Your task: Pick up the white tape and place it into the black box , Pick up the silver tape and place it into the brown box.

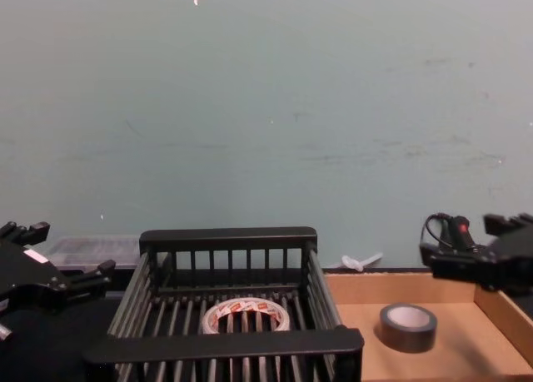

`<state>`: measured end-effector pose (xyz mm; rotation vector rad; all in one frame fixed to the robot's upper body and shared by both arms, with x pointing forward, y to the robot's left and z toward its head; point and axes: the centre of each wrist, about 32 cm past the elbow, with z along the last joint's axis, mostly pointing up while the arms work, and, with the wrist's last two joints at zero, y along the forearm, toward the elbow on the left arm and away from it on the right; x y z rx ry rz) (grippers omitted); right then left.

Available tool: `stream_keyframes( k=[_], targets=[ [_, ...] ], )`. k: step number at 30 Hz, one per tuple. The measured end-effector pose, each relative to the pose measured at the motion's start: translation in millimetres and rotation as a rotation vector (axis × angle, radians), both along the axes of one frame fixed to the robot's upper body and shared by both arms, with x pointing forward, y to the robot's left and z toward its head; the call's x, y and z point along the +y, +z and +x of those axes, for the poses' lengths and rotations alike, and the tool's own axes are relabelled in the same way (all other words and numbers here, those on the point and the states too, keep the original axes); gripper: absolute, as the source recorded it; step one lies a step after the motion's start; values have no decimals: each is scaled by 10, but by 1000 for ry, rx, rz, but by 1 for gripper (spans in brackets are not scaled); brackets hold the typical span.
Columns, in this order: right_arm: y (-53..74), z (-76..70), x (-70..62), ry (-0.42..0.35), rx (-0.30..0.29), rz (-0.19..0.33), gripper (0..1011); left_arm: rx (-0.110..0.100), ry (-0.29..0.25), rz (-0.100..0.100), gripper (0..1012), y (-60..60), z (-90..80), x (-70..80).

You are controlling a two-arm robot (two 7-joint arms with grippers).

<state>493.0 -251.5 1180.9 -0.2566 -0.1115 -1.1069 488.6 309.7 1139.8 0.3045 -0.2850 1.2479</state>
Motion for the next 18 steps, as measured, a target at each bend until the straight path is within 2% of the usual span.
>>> stream_keyframes(
  k=[1,2,3,9,18],
  targets=[
    [-29,-75,-14,0,-5,4,1000,0,0,0,1001,0,0,0],
    [-29,-75,-14,0,-5,4,1000,0,0,0,1001,0,0,0],
    [-67,-152,-29,0,-9,6,1000,0,0,0,1001,0,0,0],
    [-205,-371,-74,-13,-5,19,1000,0,0,0,1001,0,0,0],
    [-392,-461,-80,-47,-1,17,1000,0,0,0,1002,0,0,0]
  ],
)
